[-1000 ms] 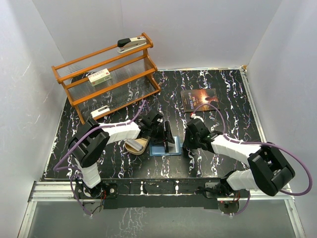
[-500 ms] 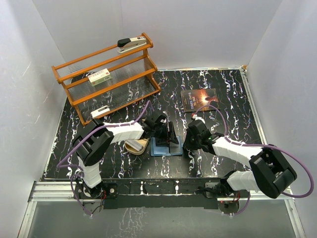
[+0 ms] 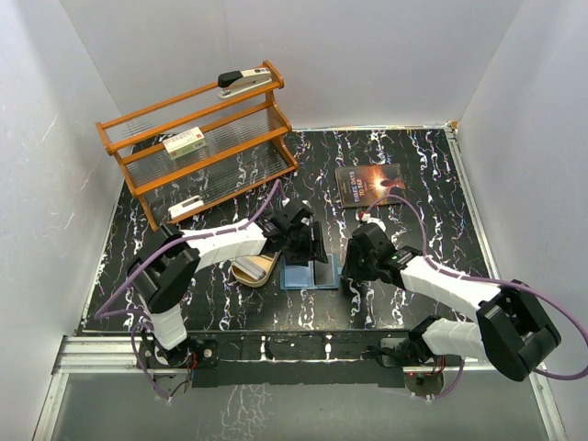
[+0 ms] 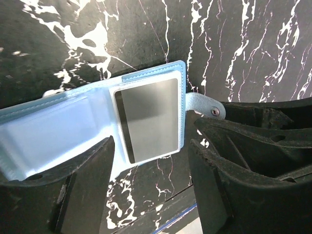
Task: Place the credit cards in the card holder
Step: Insert the credit card into the card holder, then pick up the credit card from the storage box.
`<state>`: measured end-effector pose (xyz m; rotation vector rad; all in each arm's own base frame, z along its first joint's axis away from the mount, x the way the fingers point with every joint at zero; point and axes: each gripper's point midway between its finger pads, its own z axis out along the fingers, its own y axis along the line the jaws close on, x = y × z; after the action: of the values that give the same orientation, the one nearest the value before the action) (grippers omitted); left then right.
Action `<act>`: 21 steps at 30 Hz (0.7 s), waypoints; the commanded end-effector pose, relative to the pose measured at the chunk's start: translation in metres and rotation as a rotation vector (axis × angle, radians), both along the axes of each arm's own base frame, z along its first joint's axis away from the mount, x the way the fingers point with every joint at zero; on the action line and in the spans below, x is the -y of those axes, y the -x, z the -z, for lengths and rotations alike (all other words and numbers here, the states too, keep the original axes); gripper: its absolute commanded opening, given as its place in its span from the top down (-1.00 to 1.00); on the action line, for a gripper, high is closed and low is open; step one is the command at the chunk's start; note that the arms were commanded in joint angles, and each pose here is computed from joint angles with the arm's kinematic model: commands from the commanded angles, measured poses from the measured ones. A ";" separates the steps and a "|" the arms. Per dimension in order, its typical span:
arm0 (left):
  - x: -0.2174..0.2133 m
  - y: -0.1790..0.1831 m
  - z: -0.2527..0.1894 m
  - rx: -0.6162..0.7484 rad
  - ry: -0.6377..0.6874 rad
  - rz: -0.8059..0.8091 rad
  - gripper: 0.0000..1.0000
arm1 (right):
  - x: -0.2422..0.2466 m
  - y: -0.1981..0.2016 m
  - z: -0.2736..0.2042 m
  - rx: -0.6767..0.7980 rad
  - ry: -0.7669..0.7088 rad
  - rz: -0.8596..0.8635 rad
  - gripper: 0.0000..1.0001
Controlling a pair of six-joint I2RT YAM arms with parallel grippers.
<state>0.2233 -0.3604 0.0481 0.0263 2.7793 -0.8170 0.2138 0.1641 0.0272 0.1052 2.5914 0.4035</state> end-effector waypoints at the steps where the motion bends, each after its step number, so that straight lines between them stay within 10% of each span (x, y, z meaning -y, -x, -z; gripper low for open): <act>1: -0.024 -0.015 -0.047 0.131 -0.072 -0.030 -0.21 | -0.004 -0.016 -0.042 0.095 -0.021 0.003 0.25; 21: -0.203 -0.042 -0.096 0.158 -0.210 -0.321 -0.11 | -0.097 -0.035 -0.139 0.262 -0.254 -0.250 -0.17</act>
<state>0.2832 -0.1985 0.1505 -0.2696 2.5509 -0.5275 0.2398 0.2219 0.1294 -0.0847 2.4068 0.6613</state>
